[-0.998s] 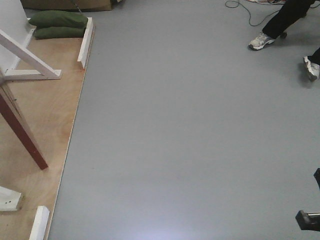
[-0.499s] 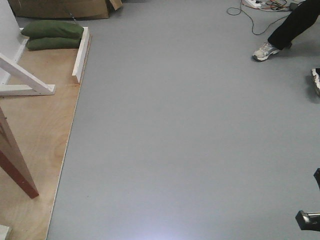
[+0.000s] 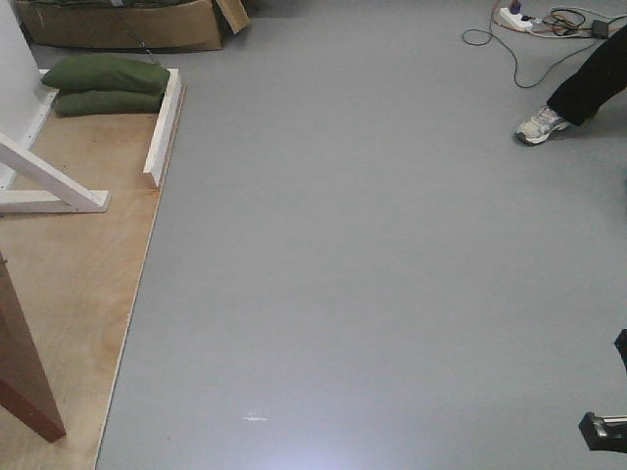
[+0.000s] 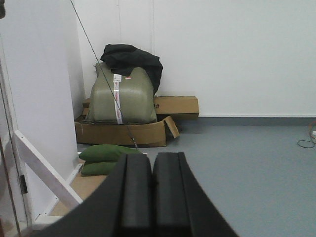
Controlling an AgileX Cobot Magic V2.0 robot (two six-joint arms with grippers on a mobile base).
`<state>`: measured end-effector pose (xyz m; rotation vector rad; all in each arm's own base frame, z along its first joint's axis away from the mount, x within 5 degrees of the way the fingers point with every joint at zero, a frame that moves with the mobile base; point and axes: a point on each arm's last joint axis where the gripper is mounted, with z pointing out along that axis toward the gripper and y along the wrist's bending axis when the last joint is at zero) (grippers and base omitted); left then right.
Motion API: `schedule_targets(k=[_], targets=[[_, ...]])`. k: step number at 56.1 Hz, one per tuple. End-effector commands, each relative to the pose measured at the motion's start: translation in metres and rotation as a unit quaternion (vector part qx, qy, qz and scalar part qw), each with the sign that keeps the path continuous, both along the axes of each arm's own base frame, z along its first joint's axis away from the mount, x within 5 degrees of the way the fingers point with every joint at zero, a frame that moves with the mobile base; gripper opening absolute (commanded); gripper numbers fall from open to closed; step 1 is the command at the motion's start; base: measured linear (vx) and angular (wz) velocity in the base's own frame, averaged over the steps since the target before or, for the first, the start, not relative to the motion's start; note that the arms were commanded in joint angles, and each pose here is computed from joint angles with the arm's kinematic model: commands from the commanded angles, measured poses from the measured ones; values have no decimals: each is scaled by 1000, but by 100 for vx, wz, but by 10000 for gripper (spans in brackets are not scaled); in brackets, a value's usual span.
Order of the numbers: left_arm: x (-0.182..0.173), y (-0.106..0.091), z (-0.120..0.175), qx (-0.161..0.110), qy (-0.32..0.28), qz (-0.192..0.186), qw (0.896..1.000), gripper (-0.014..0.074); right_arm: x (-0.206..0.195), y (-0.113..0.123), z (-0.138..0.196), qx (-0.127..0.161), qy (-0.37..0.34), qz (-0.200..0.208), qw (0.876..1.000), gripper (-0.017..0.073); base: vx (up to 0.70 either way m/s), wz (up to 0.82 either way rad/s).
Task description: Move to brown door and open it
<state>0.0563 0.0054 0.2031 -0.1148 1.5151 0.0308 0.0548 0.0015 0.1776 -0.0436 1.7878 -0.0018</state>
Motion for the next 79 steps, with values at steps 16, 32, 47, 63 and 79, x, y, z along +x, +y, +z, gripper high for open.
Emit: schedule_targets(k=[16, 32, 47, 63, 79], targets=[[-4, -1, 18, 2, -62, -2, 998, -3, 0, 0, 7, -5, -47, -1, 999, 0, 23, 3], [-4, -1, 18, 2, -62, -5, 998, -3, 1, 0, 7, -5, -44, -1, 999, 0, 15, 3], [-3, -1, 17, 2, -61, -4, 998, -3, 1, 0, 7, -5, -44, -1, 999, 0, 10, 2], [-3, -1, 17, 2, -61, -4, 998, -3, 1, 0, 7, -5, -44, -1, 999, 0, 7, 1], [-3, -1, 17, 3, -61, -3, 998, -3, 1, 0, 7, -5, -44, -1, 999, 0, 4, 0]])
